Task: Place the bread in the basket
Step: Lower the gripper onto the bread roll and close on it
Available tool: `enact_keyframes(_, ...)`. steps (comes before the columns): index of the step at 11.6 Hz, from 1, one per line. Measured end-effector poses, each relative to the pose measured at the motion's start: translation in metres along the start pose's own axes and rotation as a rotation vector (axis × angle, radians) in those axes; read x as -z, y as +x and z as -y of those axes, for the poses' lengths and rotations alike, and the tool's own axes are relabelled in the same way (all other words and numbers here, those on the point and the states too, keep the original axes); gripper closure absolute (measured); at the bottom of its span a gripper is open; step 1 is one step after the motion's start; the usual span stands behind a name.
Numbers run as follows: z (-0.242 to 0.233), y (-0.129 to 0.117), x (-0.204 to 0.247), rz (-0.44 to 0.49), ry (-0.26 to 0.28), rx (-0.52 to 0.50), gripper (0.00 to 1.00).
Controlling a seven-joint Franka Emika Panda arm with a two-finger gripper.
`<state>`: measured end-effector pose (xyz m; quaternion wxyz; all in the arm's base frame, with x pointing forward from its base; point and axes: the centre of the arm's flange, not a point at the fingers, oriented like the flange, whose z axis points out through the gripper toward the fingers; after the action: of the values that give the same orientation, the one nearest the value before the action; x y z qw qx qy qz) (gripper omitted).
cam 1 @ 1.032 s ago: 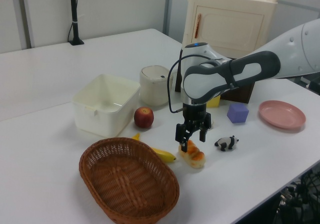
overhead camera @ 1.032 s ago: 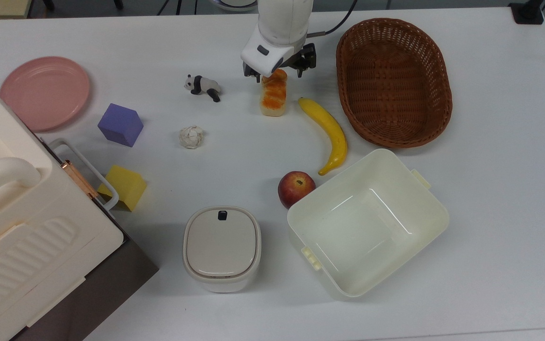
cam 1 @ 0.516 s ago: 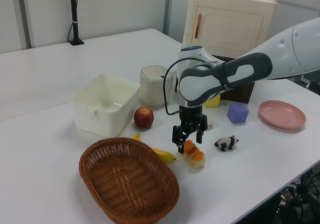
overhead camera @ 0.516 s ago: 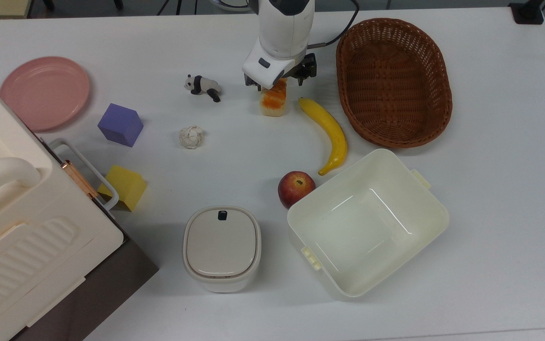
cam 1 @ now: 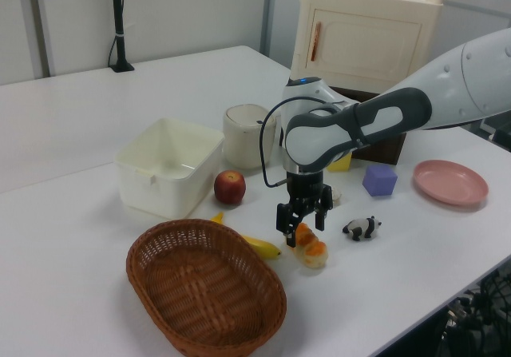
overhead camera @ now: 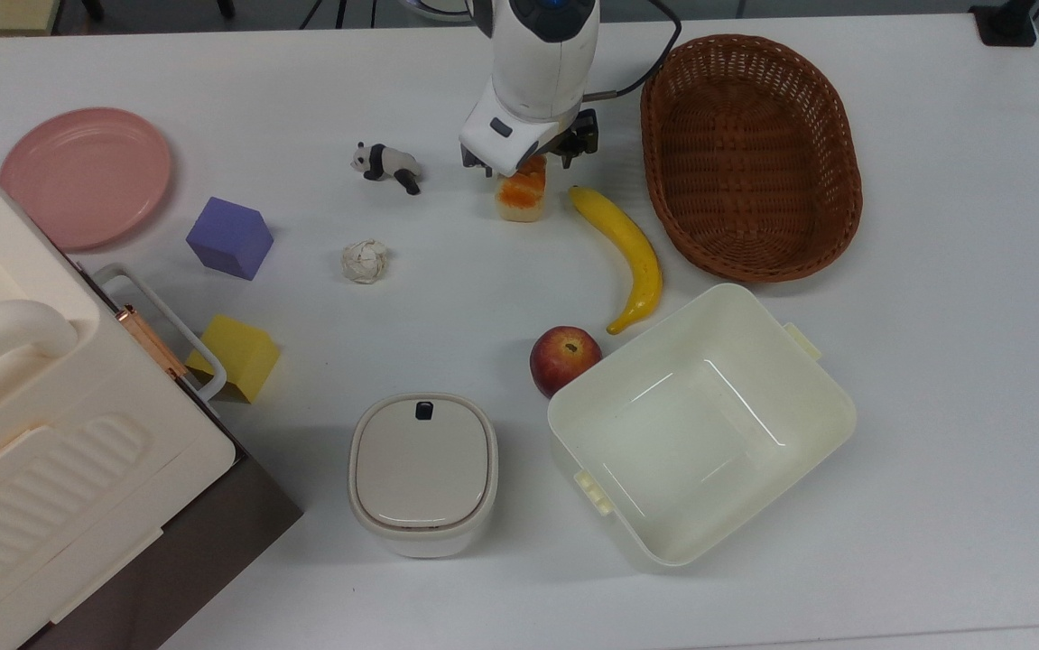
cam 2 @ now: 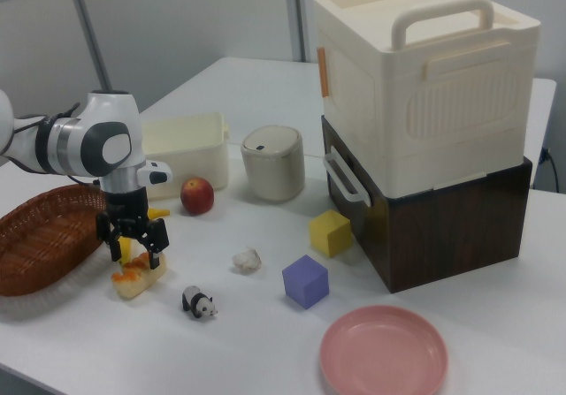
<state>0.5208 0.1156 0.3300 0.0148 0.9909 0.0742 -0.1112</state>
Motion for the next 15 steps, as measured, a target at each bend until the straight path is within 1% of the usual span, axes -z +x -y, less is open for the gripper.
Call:
enact_keyframes(2,-0.003,0.001,-0.004,0.006,-0.013,0.000,0.00)
enact_keyframes(5,-0.005,0.004,-0.021,0.036,-0.043,-0.001,0.00)
enact_keyframes(6,-0.006,0.005,-0.025,0.041,-0.054,-0.007,0.06)
enact_keyframes(7,-0.006,0.006,-0.025,0.041,-0.059,-0.010,0.08)
enact_keyframes(8,-0.006,0.006,-0.024,0.039,-0.060,-0.012,0.17)
enact_keyframes(9,-0.006,0.007,-0.024,0.037,-0.060,-0.014,0.31)
enact_keyframes(10,-0.006,0.007,-0.022,0.034,-0.060,-0.015,0.49)
enact_keyframes(11,-0.007,0.008,-0.021,0.032,-0.060,-0.018,0.64)
enact_keyframes(13,-0.011,0.010,-0.016,0.020,-0.057,-0.026,0.85)
enact_keyframes(15,-0.018,0.019,0.011,-0.037,-0.052,-0.042,0.85)
